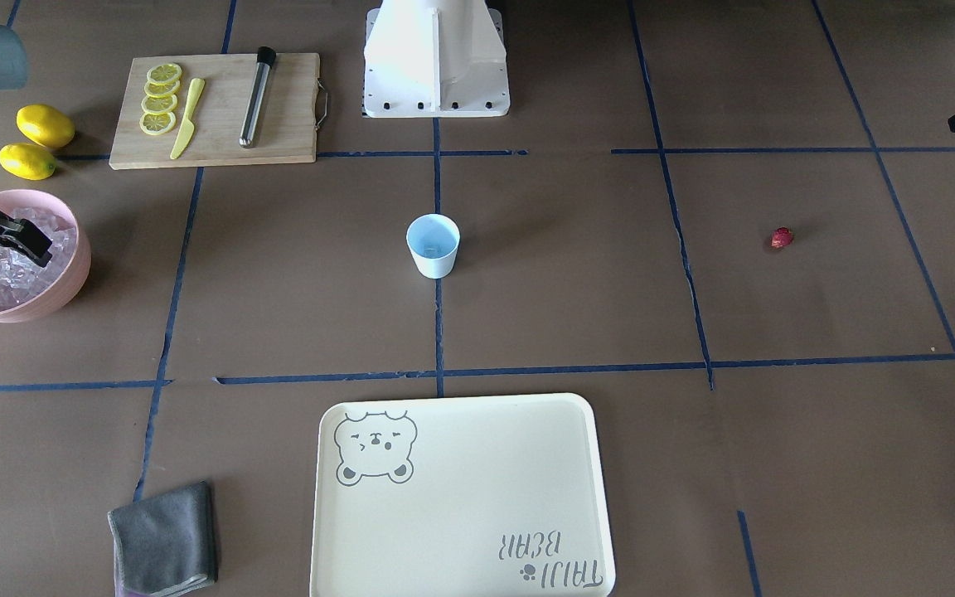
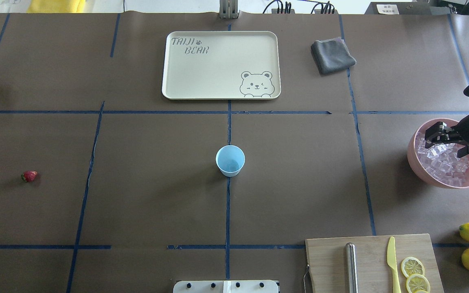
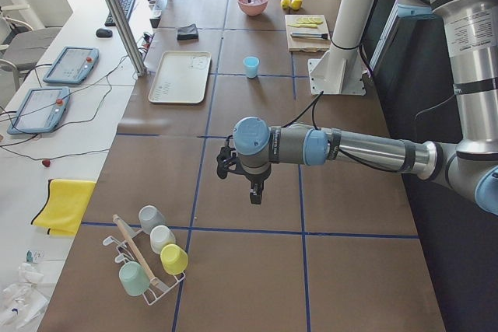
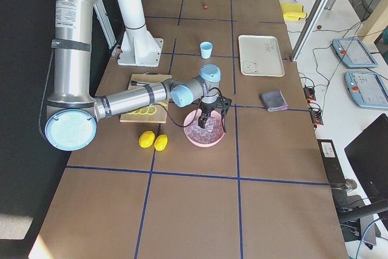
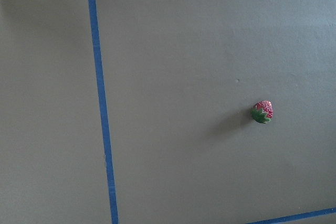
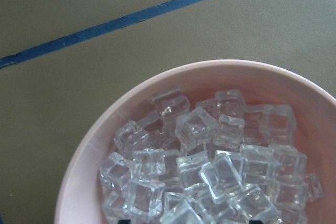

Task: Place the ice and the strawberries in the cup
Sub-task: 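Grasp another ice cube from the bowl with the right gripper, then carry the ice cube over the light-blue cup with the right gripper, then open the right gripper to release the ice cube into the cup, then move the right gripper back over the pink bowl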

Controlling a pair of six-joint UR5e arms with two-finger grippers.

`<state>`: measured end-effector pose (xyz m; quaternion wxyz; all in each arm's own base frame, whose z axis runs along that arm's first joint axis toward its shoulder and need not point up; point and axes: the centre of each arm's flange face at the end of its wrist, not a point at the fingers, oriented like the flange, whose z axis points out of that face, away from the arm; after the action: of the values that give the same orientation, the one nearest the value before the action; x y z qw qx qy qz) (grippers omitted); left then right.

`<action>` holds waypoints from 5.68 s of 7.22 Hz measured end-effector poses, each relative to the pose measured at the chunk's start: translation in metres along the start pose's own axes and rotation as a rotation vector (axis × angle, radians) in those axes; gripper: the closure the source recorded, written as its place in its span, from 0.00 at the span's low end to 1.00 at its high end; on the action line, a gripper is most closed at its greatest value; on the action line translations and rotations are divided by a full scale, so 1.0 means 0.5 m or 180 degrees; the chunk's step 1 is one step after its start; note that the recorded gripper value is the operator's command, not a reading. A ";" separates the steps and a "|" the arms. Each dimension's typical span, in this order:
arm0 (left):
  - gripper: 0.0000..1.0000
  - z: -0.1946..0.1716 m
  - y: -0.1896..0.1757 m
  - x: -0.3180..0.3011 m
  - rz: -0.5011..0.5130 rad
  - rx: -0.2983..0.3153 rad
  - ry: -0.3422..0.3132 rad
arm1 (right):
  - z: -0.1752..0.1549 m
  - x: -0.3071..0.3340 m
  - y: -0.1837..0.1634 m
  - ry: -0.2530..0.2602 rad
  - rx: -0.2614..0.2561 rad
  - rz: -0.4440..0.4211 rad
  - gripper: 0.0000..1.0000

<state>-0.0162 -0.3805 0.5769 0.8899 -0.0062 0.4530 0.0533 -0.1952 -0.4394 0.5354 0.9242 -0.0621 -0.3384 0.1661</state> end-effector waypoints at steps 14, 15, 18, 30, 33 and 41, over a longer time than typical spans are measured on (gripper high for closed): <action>0.00 -0.009 0.017 0.011 0.0008 0.0009 0.0003 | -0.256 -0.295 0.123 -0.0753 0.0082 -0.0326 0.96; 0.00 -0.008 0.017 0.012 0.0010 0.0008 0.0003 | -0.261 -0.410 0.181 -0.0836 -0.0041 -0.0315 0.96; 0.00 -0.009 0.017 0.007 0.0027 0.0015 -0.0074 | -0.235 -0.731 0.348 -0.0888 -0.0088 -0.0135 0.96; 0.00 -0.020 0.017 0.005 0.0061 0.0048 -0.0323 | -0.168 -0.744 0.268 -0.0866 -0.0033 0.0082 0.02; 0.00 -0.021 0.017 0.005 0.0058 0.0049 -0.0322 | -0.188 -0.379 0.058 -0.0597 0.0068 -0.0399 0.03; 0.00 -0.020 0.018 0.006 0.0047 0.0044 -0.0301 | -0.020 -0.017 -0.050 0.0247 -0.0030 -0.1814 0.08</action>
<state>-0.0234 -0.3717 0.5692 0.9099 0.0059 0.4108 0.0570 -0.1885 -0.4656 0.5283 0.9455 0.0249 -0.3073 -0.1044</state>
